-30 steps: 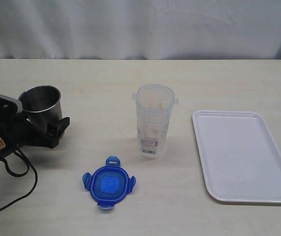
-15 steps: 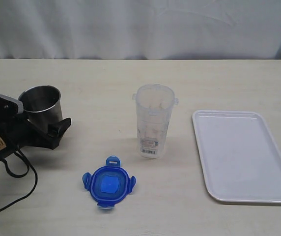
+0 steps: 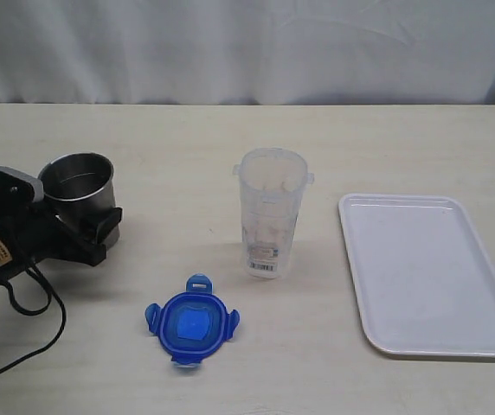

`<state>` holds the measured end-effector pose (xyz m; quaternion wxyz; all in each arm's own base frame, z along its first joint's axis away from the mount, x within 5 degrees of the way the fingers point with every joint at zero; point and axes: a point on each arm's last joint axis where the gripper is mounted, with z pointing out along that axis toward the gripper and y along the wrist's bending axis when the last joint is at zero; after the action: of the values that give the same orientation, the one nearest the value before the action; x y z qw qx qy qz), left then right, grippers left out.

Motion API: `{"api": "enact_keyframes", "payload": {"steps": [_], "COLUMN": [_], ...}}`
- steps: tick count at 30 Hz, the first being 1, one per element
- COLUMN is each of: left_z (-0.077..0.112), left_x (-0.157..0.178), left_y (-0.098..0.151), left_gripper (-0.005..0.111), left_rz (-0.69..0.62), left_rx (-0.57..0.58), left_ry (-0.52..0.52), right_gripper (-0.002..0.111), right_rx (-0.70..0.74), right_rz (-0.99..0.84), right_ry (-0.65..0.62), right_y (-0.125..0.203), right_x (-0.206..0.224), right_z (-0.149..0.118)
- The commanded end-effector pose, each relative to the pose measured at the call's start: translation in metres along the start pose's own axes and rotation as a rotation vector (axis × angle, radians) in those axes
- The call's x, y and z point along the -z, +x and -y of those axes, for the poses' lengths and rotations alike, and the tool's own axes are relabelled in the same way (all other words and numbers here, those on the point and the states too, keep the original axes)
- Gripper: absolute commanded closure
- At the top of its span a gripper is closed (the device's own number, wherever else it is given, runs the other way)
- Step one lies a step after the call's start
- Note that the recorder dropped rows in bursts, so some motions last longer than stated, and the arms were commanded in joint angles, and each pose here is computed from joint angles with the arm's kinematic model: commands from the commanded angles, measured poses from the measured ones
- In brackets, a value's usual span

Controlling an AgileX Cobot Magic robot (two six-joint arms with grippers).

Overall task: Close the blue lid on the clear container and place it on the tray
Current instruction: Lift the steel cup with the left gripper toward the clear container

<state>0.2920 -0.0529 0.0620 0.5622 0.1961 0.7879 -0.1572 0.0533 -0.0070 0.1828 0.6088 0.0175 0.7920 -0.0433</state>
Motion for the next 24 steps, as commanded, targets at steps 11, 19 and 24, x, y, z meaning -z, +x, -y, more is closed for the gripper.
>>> {"api": "enact_keyframes", "payload": {"steps": [11,19,24], "left_z": [0.007,0.006,0.025], "left_x": [0.014,-0.006,-0.038], "left_y": [-0.062,-0.12,-0.149], "left_gripper": [0.107,0.107,0.107], "left_rz": [0.191,0.299,0.185], "left_rx": [0.005,0.05,-0.073], "left_ry": [0.087,0.263,0.234], "right_gripper": [0.104,0.104,0.104], "right_rx": [-0.001,-0.001,-0.001], "right_rz": [0.0,0.0,0.0], "right_ry": [-0.003,-0.003,-0.003], "right_y": [0.001,0.001,0.001], "right_x": [0.0,0.0,0.0], "right_z": [0.0,0.0,0.0]}}
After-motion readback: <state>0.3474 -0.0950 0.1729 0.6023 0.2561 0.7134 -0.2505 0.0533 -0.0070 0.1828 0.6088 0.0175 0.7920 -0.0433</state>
